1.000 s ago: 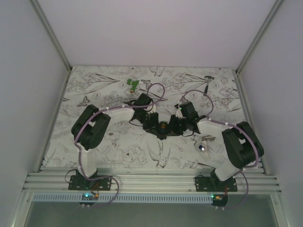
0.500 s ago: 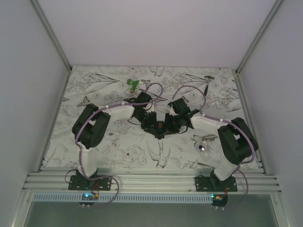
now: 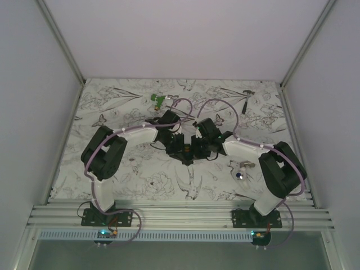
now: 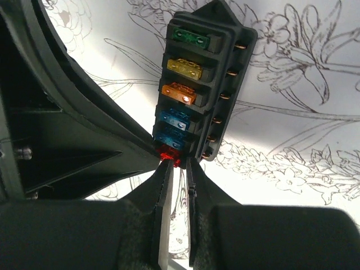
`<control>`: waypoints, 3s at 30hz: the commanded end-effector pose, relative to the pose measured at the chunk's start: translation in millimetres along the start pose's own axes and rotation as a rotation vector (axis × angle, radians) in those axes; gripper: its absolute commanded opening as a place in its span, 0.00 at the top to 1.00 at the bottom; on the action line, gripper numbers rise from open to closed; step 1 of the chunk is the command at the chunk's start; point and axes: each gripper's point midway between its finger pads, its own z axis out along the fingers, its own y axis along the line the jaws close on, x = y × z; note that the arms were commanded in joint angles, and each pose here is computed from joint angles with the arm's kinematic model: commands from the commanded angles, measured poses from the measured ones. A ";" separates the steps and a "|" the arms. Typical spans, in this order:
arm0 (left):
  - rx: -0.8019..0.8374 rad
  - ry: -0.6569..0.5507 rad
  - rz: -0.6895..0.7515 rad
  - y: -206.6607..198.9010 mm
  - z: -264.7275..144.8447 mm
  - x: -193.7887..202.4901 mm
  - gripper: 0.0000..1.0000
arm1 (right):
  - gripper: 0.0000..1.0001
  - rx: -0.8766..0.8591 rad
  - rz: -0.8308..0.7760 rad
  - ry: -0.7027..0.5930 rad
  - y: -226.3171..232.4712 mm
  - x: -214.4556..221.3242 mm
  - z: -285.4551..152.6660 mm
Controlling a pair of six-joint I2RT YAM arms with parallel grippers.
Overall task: Snap on the fuse box
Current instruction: Install the fuse at the fuse box base, then pick up the fuse box cover from the center of the board, then adjust the fuse box base at the center of the board.
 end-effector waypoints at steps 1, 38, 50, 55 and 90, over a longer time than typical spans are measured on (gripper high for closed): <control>-0.091 -0.042 0.049 11.0 2.1 9.1 0.81 | 0.93 0.012 -0.131 -0.050 7.9 -9.0 14.3; -0.756 -0.416 -0.160 177.0 -138.8 -108.6 0.05 | 0.03 0.347 -0.197 -0.390 -87.9 -79.4 -69.0; -0.743 -0.341 -0.198 192.2 -115.6 -104.4 0.29 | 0.00 0.328 -0.189 -0.401 -91.7 -77.2 -68.4; -0.717 -0.359 -0.167 177.1 -120.9 -103.5 0.47 | 0.00 0.326 -0.185 -0.417 -91.8 -78.6 -71.9; -0.536 -0.360 0.048 49.7 -89.3 -33.5 0.63 | 0.00 0.126 -0.263 -0.212 -32.7 -38.0 21.4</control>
